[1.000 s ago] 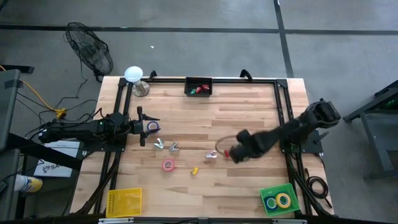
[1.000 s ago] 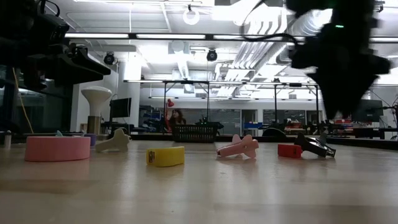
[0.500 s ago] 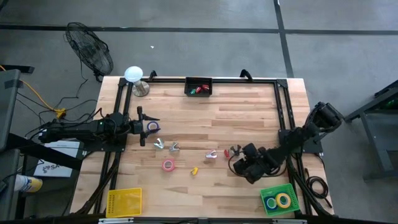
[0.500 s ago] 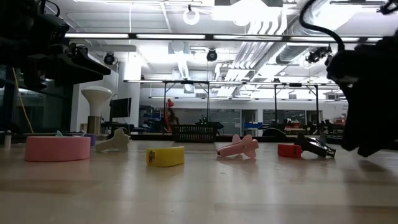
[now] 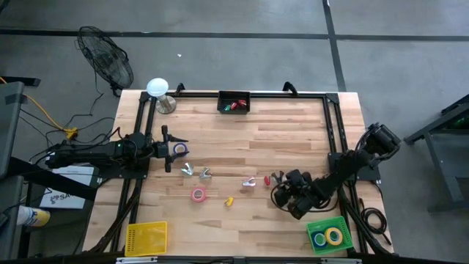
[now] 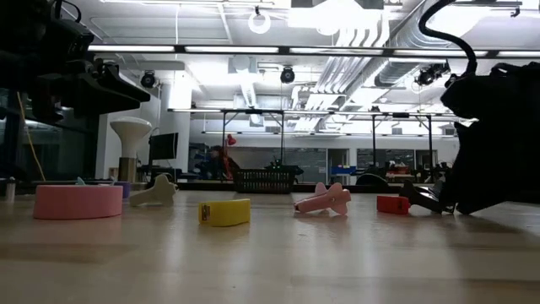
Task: Pick and place Stapler, Stapler remover, tape
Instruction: Put the black staple remover into the yellow bin
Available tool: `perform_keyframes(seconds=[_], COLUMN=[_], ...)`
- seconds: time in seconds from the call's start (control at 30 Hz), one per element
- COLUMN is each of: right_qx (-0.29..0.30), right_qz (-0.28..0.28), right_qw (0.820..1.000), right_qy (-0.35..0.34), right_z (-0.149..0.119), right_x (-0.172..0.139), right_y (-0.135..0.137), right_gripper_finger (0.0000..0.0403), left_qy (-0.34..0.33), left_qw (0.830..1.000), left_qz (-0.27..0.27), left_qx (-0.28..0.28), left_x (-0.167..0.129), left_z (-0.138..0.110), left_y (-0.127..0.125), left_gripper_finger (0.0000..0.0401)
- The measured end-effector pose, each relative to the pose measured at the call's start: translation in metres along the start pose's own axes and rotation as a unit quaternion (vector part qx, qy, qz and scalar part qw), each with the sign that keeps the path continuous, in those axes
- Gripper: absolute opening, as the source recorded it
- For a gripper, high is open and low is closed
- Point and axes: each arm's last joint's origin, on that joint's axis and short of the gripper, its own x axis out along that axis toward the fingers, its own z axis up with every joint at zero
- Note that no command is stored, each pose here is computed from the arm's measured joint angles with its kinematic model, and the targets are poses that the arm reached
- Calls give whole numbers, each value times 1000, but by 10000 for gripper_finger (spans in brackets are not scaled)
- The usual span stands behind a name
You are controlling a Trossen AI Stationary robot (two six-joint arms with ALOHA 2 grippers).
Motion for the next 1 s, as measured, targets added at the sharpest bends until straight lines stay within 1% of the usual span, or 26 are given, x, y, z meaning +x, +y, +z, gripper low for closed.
perform_keyframes(seconds=[0.17,0.37,0.67,0.77,1.0], right_qx=[-2,-31,-64,-82,-134], right_qz=[-13,-25,-31,-35,-38], right_qw=[1000,999,997,995,989], right_qy=[0,1,30,39,41], right_z=[5,16,28,30,34], right_x=[4,12,22,24,26], right_y=[-1,-1,-1,-2,-3], right_gripper_finger=[183,183,180,165,106], left_qy=[0,0,0,0,0], left_qw=[1000,1000,1000,1000,1000], left_qz=[0,0,0,0,0], left_qx=[0,0,0,0,0], left_x=[0,0,0,0,0], left_z=[0,0,0,0,0], left_y=[0,0,0,0,0], left_gripper_finger=[197,197,197,197,197])
